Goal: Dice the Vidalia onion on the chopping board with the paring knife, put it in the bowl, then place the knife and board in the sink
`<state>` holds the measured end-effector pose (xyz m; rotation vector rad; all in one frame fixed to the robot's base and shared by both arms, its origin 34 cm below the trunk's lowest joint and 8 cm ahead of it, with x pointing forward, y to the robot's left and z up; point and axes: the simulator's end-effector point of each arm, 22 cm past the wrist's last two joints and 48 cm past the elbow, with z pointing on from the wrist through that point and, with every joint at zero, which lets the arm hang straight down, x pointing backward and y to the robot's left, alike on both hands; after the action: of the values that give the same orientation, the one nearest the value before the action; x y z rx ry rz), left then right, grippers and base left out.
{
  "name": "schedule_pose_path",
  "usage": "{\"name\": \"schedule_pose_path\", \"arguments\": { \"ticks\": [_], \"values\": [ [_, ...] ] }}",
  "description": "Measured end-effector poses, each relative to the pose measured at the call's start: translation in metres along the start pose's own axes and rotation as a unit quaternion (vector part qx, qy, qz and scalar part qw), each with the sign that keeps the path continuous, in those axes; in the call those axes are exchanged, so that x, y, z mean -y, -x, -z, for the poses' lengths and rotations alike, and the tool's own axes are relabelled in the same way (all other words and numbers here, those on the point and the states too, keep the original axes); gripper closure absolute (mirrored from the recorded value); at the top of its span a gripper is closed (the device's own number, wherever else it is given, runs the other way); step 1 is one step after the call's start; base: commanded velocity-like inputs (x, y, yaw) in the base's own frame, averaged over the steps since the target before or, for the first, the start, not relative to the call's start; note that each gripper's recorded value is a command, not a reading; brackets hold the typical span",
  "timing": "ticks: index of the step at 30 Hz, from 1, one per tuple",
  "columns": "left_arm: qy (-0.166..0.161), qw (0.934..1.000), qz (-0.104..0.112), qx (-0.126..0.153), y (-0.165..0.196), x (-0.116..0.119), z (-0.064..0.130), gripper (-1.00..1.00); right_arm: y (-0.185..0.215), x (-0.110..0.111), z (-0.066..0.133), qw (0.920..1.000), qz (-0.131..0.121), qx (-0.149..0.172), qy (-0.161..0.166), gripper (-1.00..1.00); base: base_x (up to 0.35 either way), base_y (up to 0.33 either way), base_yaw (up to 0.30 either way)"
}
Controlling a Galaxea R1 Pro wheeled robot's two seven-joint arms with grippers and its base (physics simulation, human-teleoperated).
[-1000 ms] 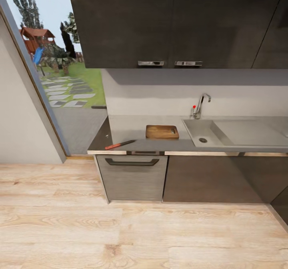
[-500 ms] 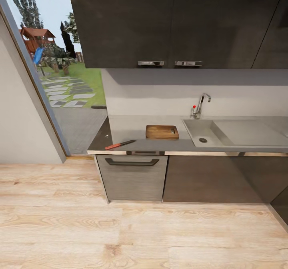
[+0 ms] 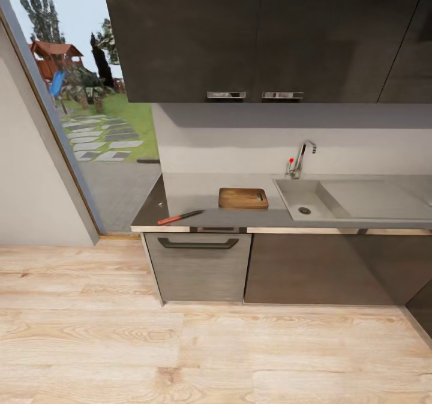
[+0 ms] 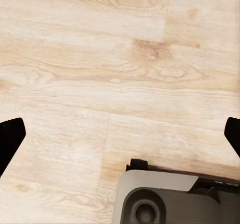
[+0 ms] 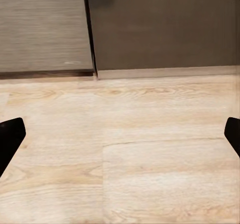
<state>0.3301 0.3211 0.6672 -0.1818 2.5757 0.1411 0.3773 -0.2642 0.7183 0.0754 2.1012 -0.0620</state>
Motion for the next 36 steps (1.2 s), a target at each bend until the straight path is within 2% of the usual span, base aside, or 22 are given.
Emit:
{"name": "schedule_pose_path", "arguments": {
  "ticks": [6,12,16,36],
  "values": [
    [0.000,1.0000,0.000,0.006,0.004,-0.001,0.000,-1.00,0.000,0.006,0.000,0.9998,-0.006,0.001,-0.017,-1.00,0.000,0.000,0.000],
    [0.002,0.9994,0.000,0.036,0.018,-0.003,0.000,-1.00,0.002,0.008,0.000,0.9996,-0.011,0.003,-0.026,-1.00,0.000,0.000,0.000],
    [0.001,0.9990,0.001,0.046,0.022,-0.003,0.001,-1.00,0.004,0.008,-0.001,0.9995,-0.012,0.006,-0.028,-1.00,0.000,0.000,0.000],
    [0.000,0.9993,0.003,0.037,0.011,-0.002,0.003,-1.00,0.010,0.011,-0.002,0.9992,-0.013,0.014,-0.035,-1.00,0.000,0.000,-0.007]
  ]
}}
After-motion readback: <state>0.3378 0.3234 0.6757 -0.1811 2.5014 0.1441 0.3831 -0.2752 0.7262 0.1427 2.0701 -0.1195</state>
